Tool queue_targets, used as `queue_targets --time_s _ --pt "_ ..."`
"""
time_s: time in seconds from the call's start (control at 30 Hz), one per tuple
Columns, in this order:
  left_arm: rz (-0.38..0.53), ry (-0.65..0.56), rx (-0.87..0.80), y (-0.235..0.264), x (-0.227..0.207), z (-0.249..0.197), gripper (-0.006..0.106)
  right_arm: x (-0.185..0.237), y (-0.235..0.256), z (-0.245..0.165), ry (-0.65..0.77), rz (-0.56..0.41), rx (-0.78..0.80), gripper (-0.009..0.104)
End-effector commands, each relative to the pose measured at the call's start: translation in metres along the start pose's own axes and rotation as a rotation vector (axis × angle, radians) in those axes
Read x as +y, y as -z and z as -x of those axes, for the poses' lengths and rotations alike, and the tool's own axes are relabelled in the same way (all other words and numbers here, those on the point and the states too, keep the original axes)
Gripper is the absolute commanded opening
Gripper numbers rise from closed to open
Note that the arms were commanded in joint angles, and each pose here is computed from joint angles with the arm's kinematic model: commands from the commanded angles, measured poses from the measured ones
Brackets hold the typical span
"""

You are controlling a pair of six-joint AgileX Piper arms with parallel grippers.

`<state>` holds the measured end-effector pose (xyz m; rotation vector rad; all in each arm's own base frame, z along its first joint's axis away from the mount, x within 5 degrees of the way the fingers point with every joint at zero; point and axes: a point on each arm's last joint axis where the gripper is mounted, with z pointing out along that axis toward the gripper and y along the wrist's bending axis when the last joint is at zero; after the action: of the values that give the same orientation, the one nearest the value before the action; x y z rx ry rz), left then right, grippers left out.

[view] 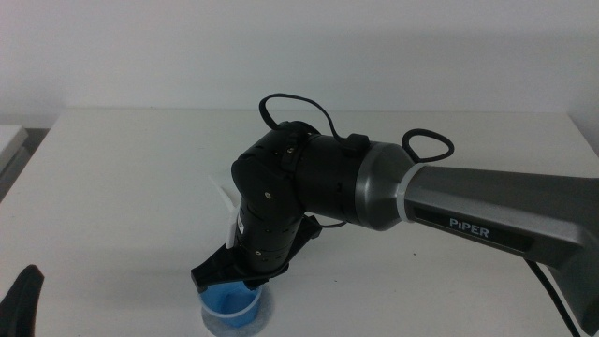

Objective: Place an empty cup on a cup mat.

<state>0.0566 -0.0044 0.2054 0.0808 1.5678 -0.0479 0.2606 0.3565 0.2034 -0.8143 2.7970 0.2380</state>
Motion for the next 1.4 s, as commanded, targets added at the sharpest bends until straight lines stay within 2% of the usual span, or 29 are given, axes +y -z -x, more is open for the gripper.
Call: queue_targets --time_s 0.0,0.03,0.13,0.23,0.33,0.47,0.57,0.73,0.83,1.03,1.13,1.3,1.37 --pt "-0.001 0.010 -0.016 0.000 0.000 0.001 0.094 0.003 0.003 0.001 0.013 -0.005 -0.019 -0.002" --pt "-0.001 0.010 -0.016 0.000 0.000 0.001 0.094 0.003 0.003 0.001 0.013 -0.004 -0.019 -0.002" --pt "-0.001 0.010 -0.016 0.000 0.000 0.001 0.094 0.001 0.015 0.003 0.021 -0.008 -0.054 0.013" --pt "-0.001 0.010 -0.016 0.000 0.000 0.001 0.094 -0.002 0.042 0.002 0.012 0.012 -0.157 0.036" --pt "-0.001 0.010 -0.016 0.000 0.000 0.001 0.094 -0.021 0.073 -0.013 0.000 0.006 -0.253 0.061" --pt "-0.001 0.010 -0.016 0.000 0.000 0.001 0.094 -0.065 0.116 -0.047 -0.077 0.001 -0.366 0.082" --pt "-0.001 0.010 -0.016 0.000 0.000 0.001 0.094 -0.105 0.141 -0.085 -0.187 -0.021 -0.465 0.083" --pt "-0.001 0.010 -0.016 0.000 0.000 0.001 0.094 -0.171 0.168 -0.163 -0.348 -0.124 -0.671 0.083" --pt "-0.001 0.010 -0.016 0.000 0.000 0.001 0.094 -0.191 0.180 -0.210 -0.375 -0.196 -0.811 0.083" --pt "-0.001 0.010 -0.016 0.000 0.000 0.001 0.094 -0.201 0.180 -0.277 -0.364 -0.390 -1.008 0.093" --pt "-0.001 0.010 -0.016 0.000 0.000 0.001 0.094 -0.198 0.177 -0.298 -0.357 -0.482 -1.077 0.093" --pt "-0.001 0.010 -0.016 0.000 0.000 0.001 0.094 -0.192 0.163 -0.316 -0.336 -0.516 -1.272 0.093" --pt "-0.001 0.010 -0.016 0.000 0.000 0.001 0.094 -0.191 0.153 -0.322 -0.334 -0.517 -1.293 0.093"
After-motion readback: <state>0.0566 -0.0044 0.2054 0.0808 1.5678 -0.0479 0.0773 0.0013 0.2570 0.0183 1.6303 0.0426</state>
